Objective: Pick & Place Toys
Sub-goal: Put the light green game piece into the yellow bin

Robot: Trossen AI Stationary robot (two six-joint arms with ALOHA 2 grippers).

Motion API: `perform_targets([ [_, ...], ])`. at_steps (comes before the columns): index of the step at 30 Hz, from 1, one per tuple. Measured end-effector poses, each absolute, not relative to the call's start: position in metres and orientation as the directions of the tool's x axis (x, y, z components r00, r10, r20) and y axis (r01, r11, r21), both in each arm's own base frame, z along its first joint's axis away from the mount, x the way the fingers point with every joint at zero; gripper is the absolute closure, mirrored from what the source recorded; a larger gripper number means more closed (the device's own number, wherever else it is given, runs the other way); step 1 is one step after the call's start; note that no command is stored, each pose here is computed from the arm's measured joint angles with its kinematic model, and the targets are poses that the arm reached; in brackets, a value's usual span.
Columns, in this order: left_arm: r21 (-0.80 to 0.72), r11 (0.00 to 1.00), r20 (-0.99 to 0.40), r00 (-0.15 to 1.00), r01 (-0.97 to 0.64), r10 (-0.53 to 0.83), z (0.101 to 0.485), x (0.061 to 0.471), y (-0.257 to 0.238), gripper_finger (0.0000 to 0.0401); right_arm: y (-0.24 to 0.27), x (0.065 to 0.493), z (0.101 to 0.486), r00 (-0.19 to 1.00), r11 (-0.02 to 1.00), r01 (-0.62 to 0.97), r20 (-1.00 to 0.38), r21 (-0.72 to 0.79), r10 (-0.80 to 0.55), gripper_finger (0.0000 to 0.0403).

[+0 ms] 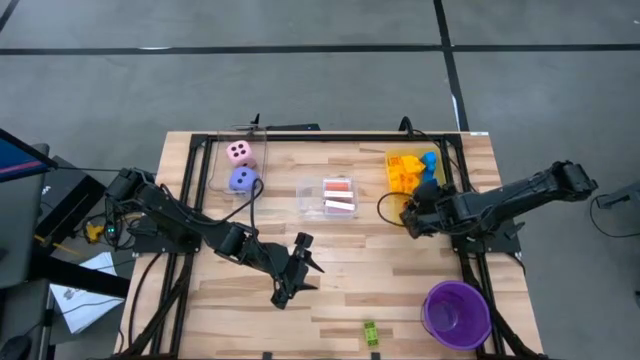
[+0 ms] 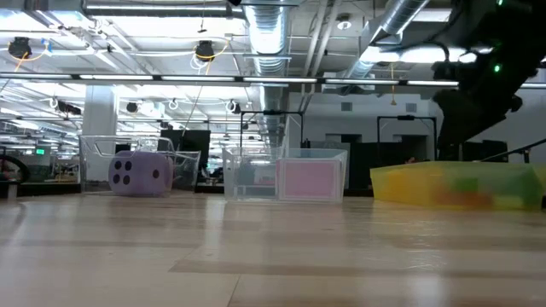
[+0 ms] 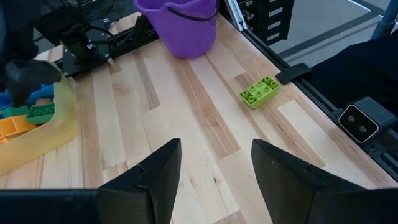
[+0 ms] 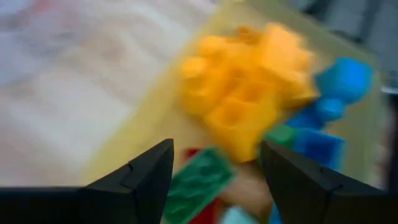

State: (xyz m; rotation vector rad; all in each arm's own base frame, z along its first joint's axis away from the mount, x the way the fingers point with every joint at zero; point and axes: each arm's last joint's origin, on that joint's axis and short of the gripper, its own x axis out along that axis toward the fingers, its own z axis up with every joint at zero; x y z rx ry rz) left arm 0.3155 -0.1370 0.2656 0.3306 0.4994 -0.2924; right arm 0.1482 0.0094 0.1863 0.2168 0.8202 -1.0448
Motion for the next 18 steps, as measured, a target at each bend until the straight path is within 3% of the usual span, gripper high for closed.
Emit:
perform_targets([
  [5, 0.236, 0.906, -0.510, 0.839, 0.350, -0.191, 0.266, 0.316, -0.137, 0.0210, 0.034, 0.169, 0.205, 0.457, 0.721, 0.691, -0.747, -0.043, -0.483, 0.0170],
  [11, 0.236, 0.906, -0.510, 0.839, 0.351, -0.191, 0.266, 0.316, -0.137, 0.0210, 0.073, 0.191, 0.226, 0.759, 0.928, 0.333, -0.631, 0.167, -0.159, 0.0168],
  [15, 0.237, 0.906, -0.510, 0.839, 0.351, -0.192, 0.266, 0.316, -0.137, 0.0210, 0.099, 0.190, 0.231, 0.796, 0.969, 0.063, -0.597, 0.241, 0.097, 0.0168],
  [18, 0.236, 0.906, -0.510, 0.839, 0.350, -0.191, 0.266, 0.316, -0.137, 0.0210, 0.115, 0.188, 0.226, 0.781, 0.975, -0.020, -0.606, 0.221, 0.154, 0.0168],
])
